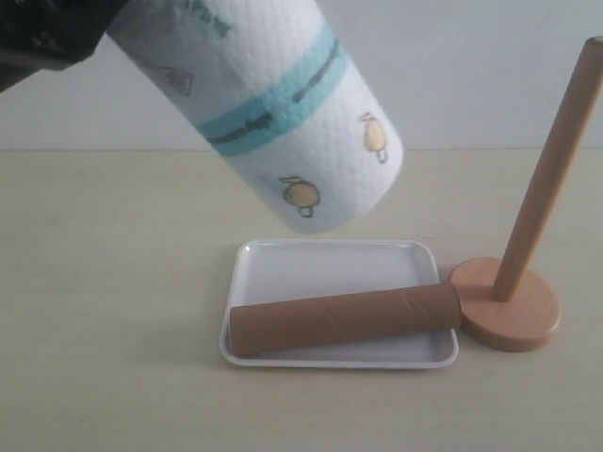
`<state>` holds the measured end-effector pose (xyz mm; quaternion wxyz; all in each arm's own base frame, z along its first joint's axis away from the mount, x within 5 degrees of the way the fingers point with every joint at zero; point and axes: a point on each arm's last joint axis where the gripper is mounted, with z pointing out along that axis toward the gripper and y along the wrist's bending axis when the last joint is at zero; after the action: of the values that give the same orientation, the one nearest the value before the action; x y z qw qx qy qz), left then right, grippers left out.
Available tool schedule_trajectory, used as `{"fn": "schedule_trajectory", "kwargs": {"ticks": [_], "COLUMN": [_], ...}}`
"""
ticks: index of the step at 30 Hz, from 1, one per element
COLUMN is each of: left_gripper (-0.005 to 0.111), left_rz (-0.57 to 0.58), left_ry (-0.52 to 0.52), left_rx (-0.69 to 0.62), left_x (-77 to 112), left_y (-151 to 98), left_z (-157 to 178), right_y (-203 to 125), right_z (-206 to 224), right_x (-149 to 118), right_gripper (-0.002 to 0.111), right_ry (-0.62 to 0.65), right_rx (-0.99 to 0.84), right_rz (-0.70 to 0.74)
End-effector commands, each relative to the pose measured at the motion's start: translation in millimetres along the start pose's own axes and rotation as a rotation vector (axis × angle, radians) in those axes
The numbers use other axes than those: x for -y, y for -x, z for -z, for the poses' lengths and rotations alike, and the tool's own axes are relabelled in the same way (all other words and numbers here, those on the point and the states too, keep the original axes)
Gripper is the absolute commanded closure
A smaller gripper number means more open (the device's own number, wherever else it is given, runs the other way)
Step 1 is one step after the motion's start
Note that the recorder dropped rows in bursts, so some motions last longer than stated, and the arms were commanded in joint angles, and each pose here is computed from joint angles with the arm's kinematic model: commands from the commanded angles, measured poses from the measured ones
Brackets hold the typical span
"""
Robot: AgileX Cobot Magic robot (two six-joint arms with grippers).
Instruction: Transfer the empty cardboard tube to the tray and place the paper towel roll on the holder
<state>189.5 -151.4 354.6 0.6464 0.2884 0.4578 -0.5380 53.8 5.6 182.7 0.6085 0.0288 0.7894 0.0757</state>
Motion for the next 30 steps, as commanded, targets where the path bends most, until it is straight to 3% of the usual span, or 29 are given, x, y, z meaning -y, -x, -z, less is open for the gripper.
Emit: {"fn": "schedule_trajectory", "kwargs": {"ticks": [1, 8, 11, 18, 30], "left_gripper": [0.103, 0.103, 0.103, 0.103, 0.103], "left_rz": [-0.024, -0.090, -0.093, -0.091, -0.141], "left_ry": [-0.047, 0.016, 0.023, 0.075, 0.135], "left_rx": [0.042, -0.081, -0.156, -0.239, -0.175], "left_x": [15.5, 36.1, 40.1, 30.0, 27.1], "left_y": [19, 31, 18, -10, 10], "left_z": [-26, -93, -123, -176, -228], "right_y": [1, 1, 1, 1, 1], "right_z": [0, 0, 0, 0, 0], "right_x": [0, 0, 0, 0, 0], "right_gripper": [0.108, 0.108, 0.108, 0.108, 0.108], "right_ry": [-0.001, -0.001, -0.001, -0.001, -0.001], "right_rx": [0.015, 0.015, 0.015, 0.015, 0.015], "right_rz": [0.002, 0.002, 0.004, 0.004, 0.002]}}
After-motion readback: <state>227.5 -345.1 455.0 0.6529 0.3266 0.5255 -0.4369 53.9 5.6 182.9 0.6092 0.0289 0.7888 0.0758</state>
